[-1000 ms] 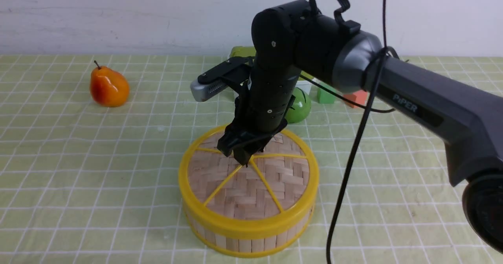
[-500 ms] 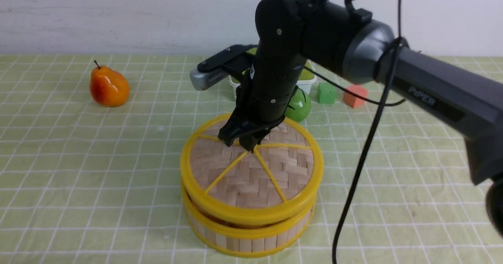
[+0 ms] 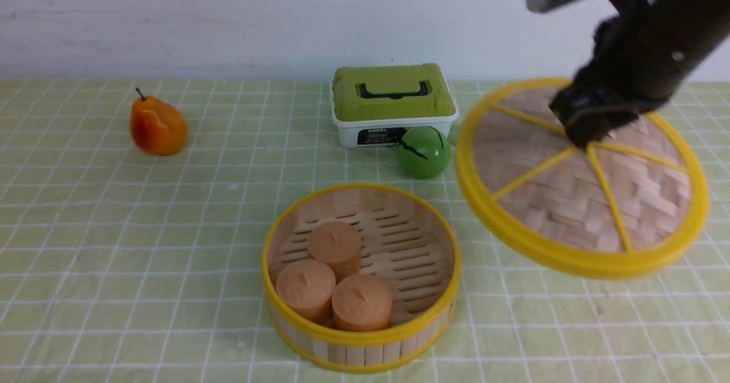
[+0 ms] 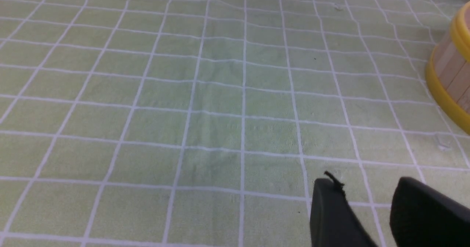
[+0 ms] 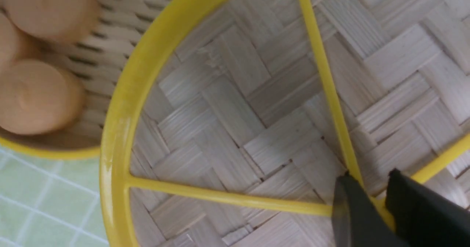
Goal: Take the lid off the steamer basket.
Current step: Use the right arm to place the steamer lid on the table
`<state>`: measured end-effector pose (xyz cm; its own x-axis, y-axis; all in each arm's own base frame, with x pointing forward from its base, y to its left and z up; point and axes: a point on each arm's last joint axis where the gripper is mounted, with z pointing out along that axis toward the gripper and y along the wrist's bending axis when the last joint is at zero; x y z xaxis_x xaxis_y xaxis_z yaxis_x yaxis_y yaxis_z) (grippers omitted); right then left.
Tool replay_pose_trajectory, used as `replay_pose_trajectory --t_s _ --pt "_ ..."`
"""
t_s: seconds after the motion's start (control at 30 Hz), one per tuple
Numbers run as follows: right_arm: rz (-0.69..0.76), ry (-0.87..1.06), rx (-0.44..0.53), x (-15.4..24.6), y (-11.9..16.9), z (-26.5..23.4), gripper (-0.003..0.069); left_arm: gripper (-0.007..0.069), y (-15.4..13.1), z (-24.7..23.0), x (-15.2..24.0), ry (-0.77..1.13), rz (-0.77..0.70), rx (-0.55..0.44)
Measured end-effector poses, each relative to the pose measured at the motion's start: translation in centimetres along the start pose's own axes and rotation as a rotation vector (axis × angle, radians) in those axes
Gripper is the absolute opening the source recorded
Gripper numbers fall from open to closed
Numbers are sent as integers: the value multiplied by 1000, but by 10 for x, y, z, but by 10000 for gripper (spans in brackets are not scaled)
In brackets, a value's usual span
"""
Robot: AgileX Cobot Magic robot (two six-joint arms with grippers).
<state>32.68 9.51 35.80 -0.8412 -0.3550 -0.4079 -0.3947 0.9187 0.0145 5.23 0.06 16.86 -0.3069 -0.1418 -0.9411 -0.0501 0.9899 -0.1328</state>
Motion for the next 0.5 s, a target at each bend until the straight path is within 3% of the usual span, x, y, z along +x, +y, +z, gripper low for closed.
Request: replay_pose_trajectory --t_s 0.2,0.5 --pt "151 40 45 30 -38 62 80 239 0 0 0 0 0 0" --pt "203 61 25 30 -48 140 88 239 0 0 0 0 0 0"
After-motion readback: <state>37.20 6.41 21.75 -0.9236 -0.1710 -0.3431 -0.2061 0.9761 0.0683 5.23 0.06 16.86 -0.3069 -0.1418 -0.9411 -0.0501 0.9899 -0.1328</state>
